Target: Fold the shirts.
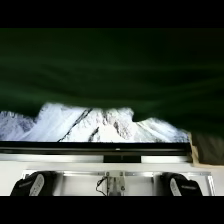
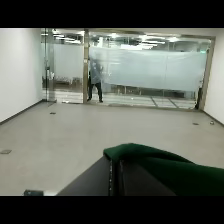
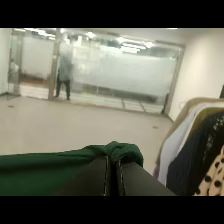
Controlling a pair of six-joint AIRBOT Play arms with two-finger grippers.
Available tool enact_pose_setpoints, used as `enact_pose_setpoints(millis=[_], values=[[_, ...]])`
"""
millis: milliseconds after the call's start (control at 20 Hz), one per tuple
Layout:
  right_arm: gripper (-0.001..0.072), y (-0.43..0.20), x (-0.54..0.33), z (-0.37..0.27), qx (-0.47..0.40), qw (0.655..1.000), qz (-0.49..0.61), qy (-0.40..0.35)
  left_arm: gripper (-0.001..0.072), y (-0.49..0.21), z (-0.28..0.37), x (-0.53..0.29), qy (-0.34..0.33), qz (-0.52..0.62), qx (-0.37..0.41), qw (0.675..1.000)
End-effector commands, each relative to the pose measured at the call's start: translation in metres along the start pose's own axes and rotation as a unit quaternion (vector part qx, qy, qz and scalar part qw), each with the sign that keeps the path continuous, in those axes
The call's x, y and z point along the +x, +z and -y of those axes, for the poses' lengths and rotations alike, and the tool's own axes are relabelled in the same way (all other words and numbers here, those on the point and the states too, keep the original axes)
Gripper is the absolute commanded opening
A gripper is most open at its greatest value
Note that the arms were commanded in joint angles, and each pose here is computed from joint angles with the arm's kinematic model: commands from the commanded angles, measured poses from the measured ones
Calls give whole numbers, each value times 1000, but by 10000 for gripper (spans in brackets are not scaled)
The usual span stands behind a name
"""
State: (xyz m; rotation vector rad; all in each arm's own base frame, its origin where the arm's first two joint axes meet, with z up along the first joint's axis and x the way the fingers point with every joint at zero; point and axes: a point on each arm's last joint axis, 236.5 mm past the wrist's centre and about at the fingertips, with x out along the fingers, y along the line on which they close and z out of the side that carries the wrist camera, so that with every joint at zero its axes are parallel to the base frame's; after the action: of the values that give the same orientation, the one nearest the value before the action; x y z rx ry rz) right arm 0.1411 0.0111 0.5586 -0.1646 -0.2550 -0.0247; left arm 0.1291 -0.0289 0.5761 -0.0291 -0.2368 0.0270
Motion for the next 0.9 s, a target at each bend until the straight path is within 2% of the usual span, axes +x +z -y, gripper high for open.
enact_pose_setpoints(millis=[0,100,200,350,500,650,850], values=[[71,-50,0,6,4,994,-110,-11,32,-44,-15,10,20,-79,15,997],[71,-106,15,1,8,975,-220,6,32,-93,-28,37,19,-151,18,988],[71,-171,32,-6,17,938,-344,28,32,-170,-41,64,10,-263,0,965],[71,-291,58,-30,43,852,-516,81,32,-294,-58,90,-7,-414,-27,910],[71,-424,83,-49,68,779,-616,95,31,-421,-75,97,-13,-540,-64,839],[71,-526,127,-88,88,763,-630,112,31,-513,-78,120,-15,-591,-90,802],[71,-603,201,-140,107,797,-584,106,31,-594,-63,185,-20,-600,-102,794]])
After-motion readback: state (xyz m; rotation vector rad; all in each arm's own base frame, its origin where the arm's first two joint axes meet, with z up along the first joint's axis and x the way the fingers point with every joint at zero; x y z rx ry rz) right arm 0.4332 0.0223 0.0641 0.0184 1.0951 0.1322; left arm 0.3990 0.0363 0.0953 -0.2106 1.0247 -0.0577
